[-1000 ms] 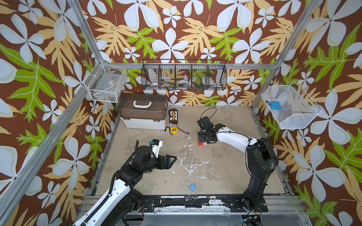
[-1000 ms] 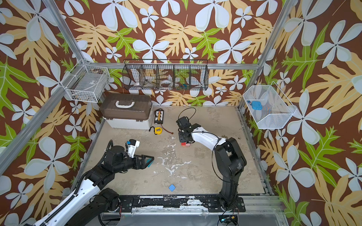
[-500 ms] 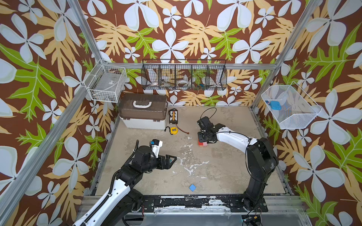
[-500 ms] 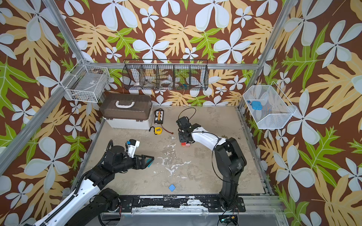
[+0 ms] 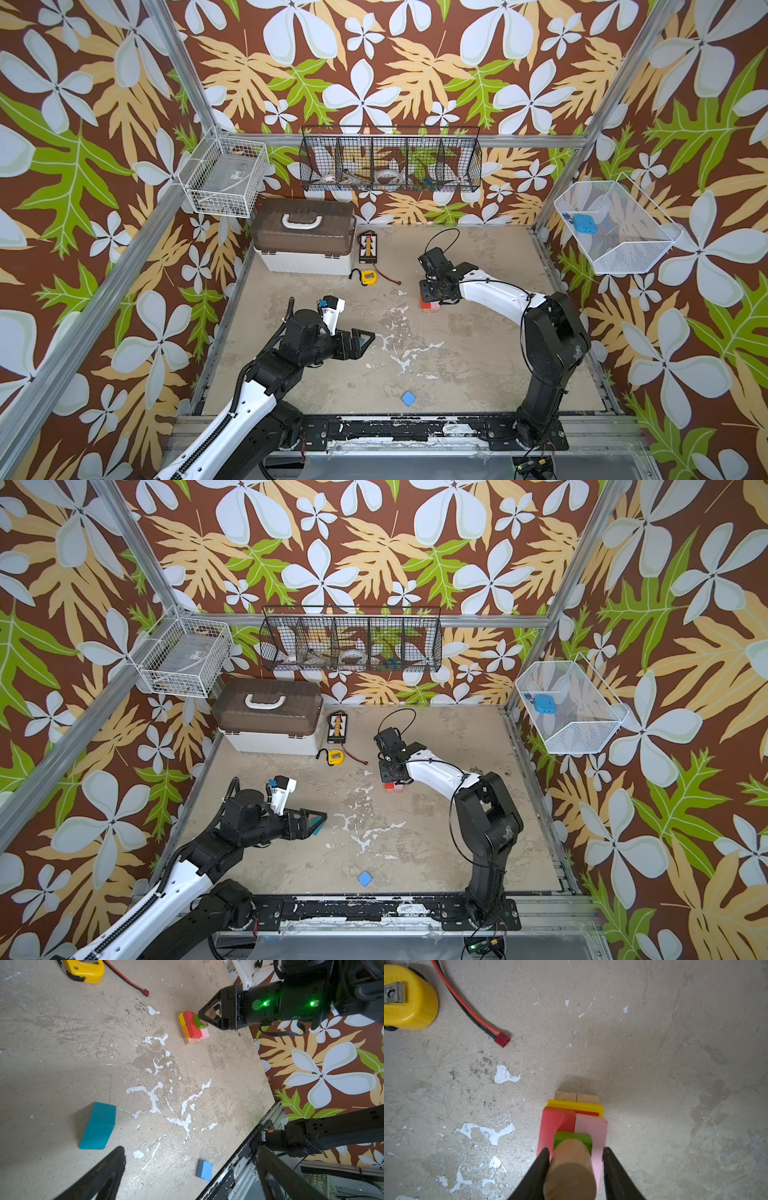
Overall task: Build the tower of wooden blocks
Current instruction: 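Release the tan cylinder and move the right gripper toward the small blue cube, then grasp the small blue cube with the right gripper, then lift the blue cube and carry it above the tower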
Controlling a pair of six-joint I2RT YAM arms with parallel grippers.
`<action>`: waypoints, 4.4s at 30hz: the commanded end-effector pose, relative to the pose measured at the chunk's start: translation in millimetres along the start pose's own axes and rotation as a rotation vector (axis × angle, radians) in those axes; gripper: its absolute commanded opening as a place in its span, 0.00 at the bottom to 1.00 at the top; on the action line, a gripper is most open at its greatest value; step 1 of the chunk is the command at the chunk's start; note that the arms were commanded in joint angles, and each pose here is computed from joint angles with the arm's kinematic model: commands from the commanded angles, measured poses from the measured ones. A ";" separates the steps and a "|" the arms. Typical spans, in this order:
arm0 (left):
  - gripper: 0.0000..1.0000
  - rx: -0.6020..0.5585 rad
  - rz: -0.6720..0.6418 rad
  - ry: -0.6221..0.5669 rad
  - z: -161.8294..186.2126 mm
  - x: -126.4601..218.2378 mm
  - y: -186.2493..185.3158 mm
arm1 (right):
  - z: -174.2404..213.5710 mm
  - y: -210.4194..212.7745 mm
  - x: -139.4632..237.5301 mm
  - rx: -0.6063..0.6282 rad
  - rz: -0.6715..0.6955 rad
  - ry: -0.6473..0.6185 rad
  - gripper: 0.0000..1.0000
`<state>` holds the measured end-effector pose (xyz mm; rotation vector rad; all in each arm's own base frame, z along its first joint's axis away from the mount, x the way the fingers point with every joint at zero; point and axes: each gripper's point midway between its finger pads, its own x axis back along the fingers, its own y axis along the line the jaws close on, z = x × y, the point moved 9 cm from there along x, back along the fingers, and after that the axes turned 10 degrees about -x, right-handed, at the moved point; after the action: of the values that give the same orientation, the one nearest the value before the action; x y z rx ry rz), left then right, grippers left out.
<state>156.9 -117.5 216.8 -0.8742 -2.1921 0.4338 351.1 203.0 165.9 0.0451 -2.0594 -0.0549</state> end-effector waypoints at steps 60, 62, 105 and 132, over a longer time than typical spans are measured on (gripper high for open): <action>1.00 0.017 -0.029 0.014 0.4 -6.9 4.8 | 125.6 24.5 145.9 0.133 -0.276 -0.153 0.68; 1.00 0.020 -0.030 0.012 0.1 -6.8 4.7 | 157.2 26.2 145.5 0.173 -0.325 -0.128 0.70; 1.00 0.014 -0.019 0.002 -0.5 -4.4 2.8 | 293.5 78.6 73.5 0.461 -0.241 0.064 0.48; 1.00 0.011 -0.017 -0.003 -0.8 -3.3 2.2 | 207.2 66.7 153.0 0.264 -0.321 -0.115 0.15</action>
<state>159.4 -117.3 212.3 -0.8305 -2.1830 0.4419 87.2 272.9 192.2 0.5640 -2.1078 0.0157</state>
